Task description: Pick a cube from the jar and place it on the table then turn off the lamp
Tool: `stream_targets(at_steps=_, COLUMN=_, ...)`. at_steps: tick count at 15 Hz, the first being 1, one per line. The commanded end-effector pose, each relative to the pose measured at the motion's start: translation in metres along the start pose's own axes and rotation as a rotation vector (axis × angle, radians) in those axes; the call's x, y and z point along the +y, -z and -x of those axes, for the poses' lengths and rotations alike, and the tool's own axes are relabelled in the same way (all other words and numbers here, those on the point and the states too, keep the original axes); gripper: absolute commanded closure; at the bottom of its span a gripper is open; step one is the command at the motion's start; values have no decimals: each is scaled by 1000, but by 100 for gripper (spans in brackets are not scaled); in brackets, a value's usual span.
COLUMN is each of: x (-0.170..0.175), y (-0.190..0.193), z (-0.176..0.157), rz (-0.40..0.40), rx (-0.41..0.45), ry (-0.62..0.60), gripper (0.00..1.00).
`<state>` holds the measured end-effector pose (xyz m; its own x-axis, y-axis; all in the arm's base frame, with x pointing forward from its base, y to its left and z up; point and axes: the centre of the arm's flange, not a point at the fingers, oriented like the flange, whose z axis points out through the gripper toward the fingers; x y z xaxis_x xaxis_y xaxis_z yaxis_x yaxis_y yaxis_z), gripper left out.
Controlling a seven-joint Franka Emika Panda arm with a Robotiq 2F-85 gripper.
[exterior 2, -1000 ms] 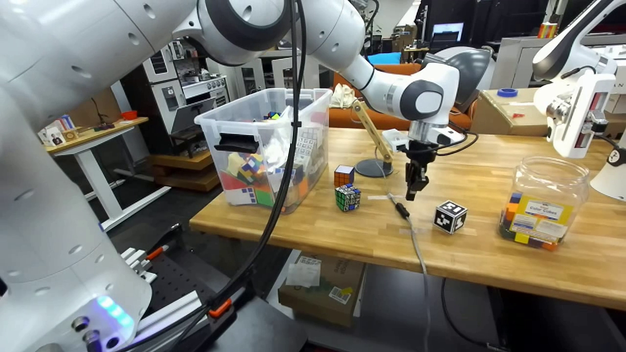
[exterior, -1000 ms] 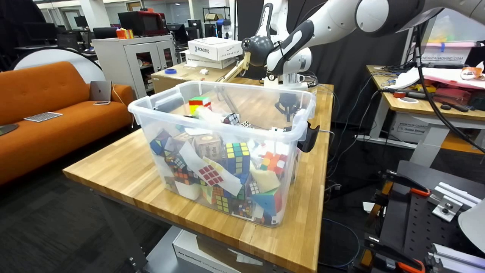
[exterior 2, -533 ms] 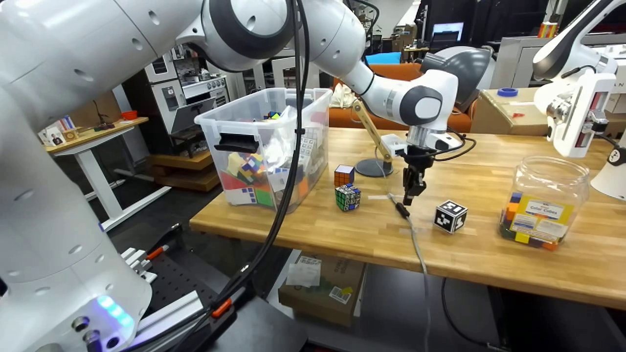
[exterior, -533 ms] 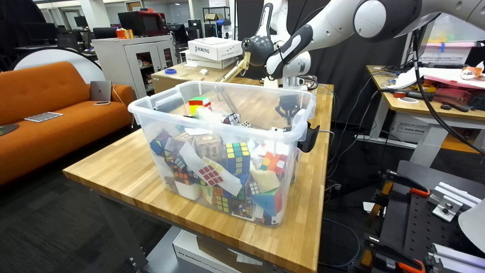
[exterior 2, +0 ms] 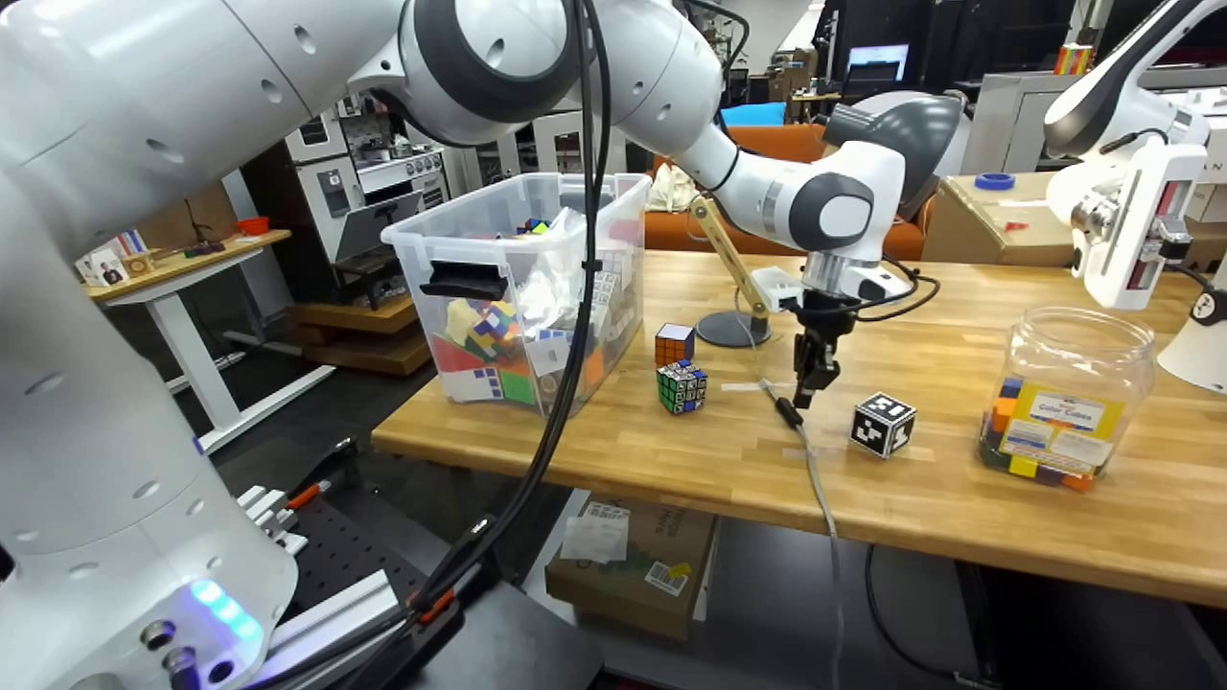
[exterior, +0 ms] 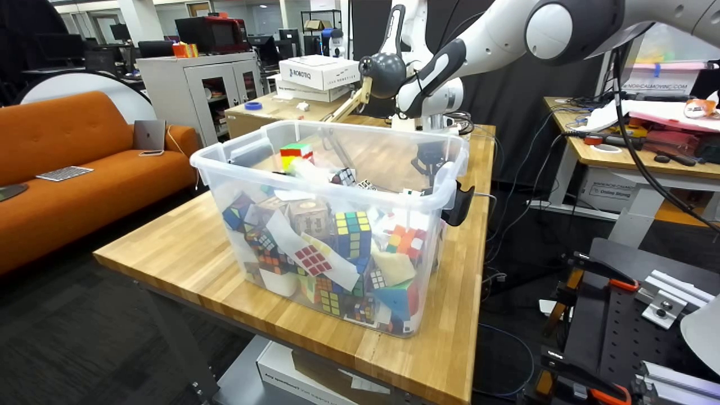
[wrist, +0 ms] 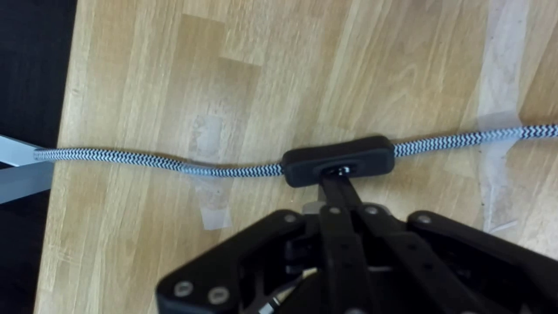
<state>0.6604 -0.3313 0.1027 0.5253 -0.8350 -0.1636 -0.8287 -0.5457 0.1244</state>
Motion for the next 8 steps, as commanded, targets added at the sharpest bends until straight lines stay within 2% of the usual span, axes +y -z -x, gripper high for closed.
stream_targets(at_steps=1, x=-1, y=0, z=-10, rz=-2, rx=-32, ry=-13, gripper=100)
stream_targets(at_steps=8, x=-2, y=-2, z=-9, rz=3, rx=-48, ry=-13, gripper=100)
